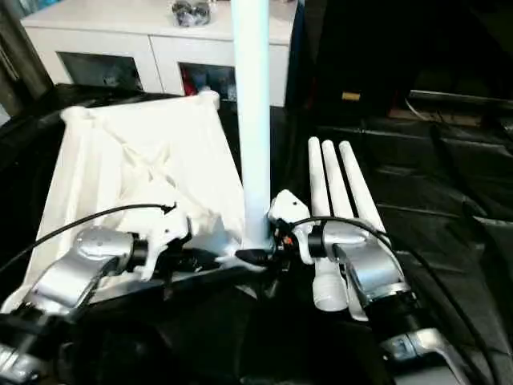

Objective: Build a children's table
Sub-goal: Rotate leg to tighten

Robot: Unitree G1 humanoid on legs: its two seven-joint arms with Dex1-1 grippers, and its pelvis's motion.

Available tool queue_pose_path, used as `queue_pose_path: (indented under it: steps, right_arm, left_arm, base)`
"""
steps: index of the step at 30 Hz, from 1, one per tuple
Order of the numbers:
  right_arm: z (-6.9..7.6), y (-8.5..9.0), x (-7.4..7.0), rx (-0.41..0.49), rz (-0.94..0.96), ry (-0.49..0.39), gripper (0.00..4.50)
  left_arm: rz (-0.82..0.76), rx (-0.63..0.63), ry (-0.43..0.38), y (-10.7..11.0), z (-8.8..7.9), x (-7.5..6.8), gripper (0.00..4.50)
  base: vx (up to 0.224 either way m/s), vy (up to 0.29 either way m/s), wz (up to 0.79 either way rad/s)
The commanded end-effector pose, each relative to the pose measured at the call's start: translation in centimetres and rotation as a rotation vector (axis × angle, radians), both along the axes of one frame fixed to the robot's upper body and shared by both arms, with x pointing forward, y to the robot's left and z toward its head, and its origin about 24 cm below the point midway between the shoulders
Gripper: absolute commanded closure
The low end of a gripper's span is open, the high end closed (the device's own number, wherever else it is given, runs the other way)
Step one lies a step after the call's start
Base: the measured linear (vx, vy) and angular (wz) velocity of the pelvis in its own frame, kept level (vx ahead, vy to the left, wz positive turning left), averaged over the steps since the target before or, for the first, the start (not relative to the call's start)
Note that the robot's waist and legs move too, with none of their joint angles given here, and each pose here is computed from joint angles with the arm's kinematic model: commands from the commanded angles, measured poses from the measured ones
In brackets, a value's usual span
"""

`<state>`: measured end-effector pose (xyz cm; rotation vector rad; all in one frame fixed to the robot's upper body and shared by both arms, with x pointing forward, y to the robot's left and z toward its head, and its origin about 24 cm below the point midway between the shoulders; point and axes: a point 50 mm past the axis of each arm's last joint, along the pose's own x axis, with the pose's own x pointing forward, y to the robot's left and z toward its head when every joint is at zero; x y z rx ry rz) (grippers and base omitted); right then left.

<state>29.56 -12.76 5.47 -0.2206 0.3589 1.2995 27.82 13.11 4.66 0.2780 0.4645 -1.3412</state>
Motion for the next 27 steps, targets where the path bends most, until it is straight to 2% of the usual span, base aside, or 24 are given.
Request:
queue_pose_path:
  steps: [1, 4, 7, 10, 15, 18, 20, 21, 24, 27]
  right_arm:
    - [0.1, 1.1, -0.4, 0.011, 0.058, 0.005, 1.51]
    - [-0.1, 1.3, -0.6, 0.009, 0.062, 0.014, 1.68]
    - [-0.8, 2.0, -0.2, 0.007, -0.022, 0.014, 1.76]
    - [-1.9, 2.8, 0.9, -0.014, -0.198, 0.000, 1.77]
    - [-3.7, 4.4, 2.5, -0.048, -0.510, 0.052, 1.78]
    - [-4.2, 5.0, 2.9, -0.067, -0.612, 0.077, 1.78]
    - [-4.3, 6.3, 3.2, -0.022, -0.666, 0.102, 1.78]
    - [-4.2, 6.6, 3.2, -0.007, -0.661, 0.106, 1.22]
    - [-3.9, 7.3, 3.1, 0.042, -0.613, 0.127, 1.05]
    - [-3.1, 7.1, 3.1, 0.071, -0.540, 0.087, 0.74]
  left_arm:
    - [-0.100, -0.067, 0.002, -1.5, 0.7, -0.6, 4.50]
    - [-0.090, -0.058, -0.002, -1.3, 0.7, -0.5, 4.50]
    - [-0.028, -0.053, -0.015, -1.2, 0.7, 0.0, 4.50]
    - [0.075, -0.044, -0.040, -1.5, 0.6, 1.1, 4.50]
    - [0.302, -0.025, -0.077, -2.6, 0.7, 3.5, 4.50]
    - [0.371, -0.024, -0.092, -3.2, 0.8, 4.3, 4.50]
    - [0.419, -0.031, -0.107, -4.1, 0.9, 4.8, 4.50]
    - [0.421, -0.030, -0.111, -4.3, 1.0, 4.8, 4.50]
    - [0.391, -0.054, -0.101, -5.0, 1.0, 4.6, 4.50]
    - [0.306, -0.066, -0.102, -5.1, 1.0, 4.0, 4.50]
  base:
    - [0.000, 0.000, 0.00]
    - [0.000, 0.000, 0.00]
    - [0.000, 0.000, 0.00]
    - [0.000, 0.000, 0.00]
    - [0.000, 0.000, 0.00]
    - [0.000, 0.000, 0.00]
    - [0.000, 0.000, 0.00]
    - [0.000, 0.000, 0.00]
    - [0.000, 0.000, 0.00]
    - [0.000, 0.000, 0.00]
